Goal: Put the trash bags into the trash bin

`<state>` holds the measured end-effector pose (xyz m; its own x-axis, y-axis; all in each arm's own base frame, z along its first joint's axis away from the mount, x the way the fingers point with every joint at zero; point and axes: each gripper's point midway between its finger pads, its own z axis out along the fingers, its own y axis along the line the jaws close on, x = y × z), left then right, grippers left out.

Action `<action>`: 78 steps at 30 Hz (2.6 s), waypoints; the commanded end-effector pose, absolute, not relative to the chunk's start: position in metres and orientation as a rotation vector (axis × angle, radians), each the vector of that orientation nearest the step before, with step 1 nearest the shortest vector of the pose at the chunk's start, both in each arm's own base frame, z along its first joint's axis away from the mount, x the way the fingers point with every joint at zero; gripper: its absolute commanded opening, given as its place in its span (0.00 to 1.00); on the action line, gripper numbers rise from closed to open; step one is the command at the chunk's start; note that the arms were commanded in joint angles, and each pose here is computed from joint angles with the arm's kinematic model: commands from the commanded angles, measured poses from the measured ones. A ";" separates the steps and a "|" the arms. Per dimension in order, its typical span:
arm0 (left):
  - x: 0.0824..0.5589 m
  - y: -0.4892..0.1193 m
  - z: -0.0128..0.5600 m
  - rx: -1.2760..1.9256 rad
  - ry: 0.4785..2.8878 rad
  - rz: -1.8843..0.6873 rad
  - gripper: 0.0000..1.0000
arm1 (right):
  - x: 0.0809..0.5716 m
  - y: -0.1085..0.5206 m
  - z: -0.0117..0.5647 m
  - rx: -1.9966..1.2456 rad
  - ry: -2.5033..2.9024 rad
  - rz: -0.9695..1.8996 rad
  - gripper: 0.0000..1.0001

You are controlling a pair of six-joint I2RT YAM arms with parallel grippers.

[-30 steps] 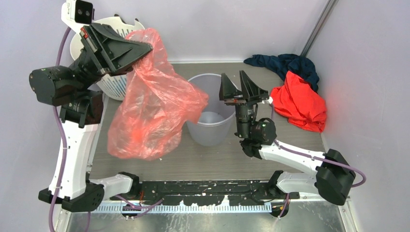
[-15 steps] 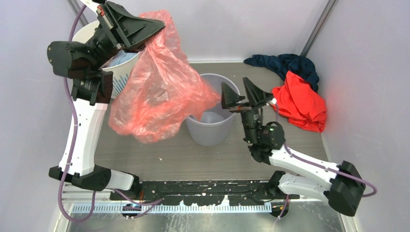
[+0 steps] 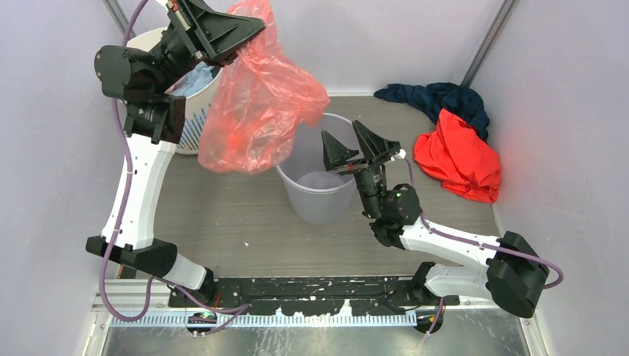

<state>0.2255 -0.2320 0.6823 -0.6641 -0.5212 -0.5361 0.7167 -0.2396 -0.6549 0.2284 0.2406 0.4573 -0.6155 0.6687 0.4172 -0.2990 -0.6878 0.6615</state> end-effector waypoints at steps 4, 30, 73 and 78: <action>0.210 -0.225 0.696 0.324 1.095 -1.962 0.00 | 0.235 0.248 0.471 0.917 0.612 2.420 0.86; 0.197 -0.206 0.680 0.304 1.050 -2.037 0.00 | 0.267 0.258 0.475 1.025 0.527 2.305 0.72; 0.177 -0.198 0.681 0.319 1.032 -2.043 0.00 | 0.269 0.254 0.487 1.034 0.476 2.323 0.71; 0.175 -0.197 0.678 0.318 1.036 -2.045 0.00 | 0.268 0.241 0.477 1.072 0.469 2.280 0.69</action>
